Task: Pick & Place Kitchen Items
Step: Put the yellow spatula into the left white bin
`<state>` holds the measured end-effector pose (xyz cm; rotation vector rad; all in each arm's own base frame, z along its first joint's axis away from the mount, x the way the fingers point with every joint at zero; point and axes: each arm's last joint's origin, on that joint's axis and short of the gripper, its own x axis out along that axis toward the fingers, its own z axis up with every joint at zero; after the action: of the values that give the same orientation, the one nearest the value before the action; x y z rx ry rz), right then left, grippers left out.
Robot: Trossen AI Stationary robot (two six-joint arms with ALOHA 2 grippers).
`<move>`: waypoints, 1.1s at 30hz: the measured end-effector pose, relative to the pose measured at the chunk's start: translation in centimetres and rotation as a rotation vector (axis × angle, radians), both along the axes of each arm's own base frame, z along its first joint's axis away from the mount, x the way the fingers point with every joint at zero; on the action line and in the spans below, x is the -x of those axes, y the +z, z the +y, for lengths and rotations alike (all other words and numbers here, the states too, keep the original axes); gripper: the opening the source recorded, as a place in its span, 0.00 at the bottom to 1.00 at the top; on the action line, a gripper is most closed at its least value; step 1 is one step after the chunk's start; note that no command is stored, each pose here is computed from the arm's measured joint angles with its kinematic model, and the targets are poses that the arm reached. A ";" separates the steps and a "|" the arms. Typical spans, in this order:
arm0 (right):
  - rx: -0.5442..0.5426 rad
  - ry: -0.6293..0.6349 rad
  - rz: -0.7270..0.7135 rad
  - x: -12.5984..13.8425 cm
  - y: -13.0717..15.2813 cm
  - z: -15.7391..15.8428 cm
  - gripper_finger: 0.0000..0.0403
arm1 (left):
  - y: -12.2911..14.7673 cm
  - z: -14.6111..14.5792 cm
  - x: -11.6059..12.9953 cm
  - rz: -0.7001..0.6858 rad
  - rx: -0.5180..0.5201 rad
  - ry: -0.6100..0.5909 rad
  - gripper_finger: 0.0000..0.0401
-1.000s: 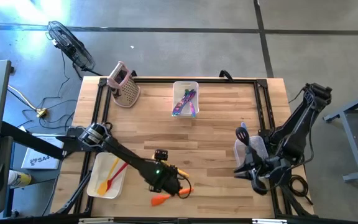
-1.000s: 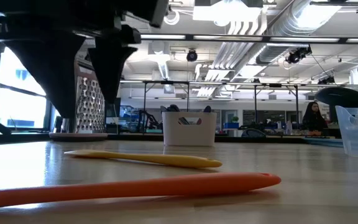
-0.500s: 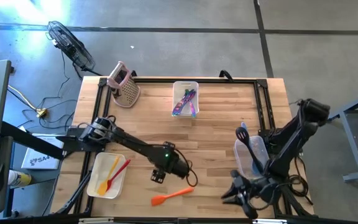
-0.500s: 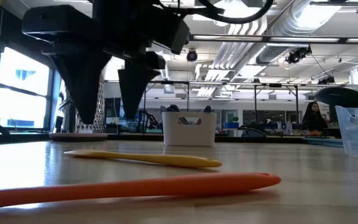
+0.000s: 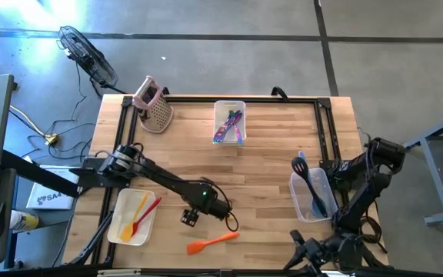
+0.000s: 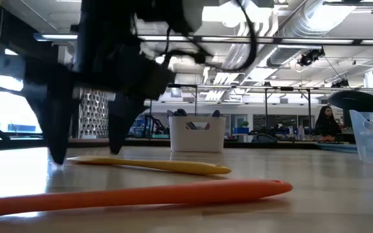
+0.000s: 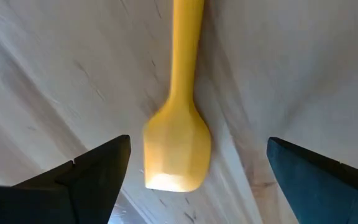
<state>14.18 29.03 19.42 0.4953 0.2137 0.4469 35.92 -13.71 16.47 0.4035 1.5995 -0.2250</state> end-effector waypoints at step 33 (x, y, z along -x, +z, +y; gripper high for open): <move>-0.130 -0.117 0.051 -1.8 0.0 -1.0 0.21 | -1.8 3.7 -1.1 0.012 0.198 0.130 0.93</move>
<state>16.02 27.99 19.46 0.6436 0.2048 0.3355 36.98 -9.98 14.68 0.1456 1.5916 -0.2841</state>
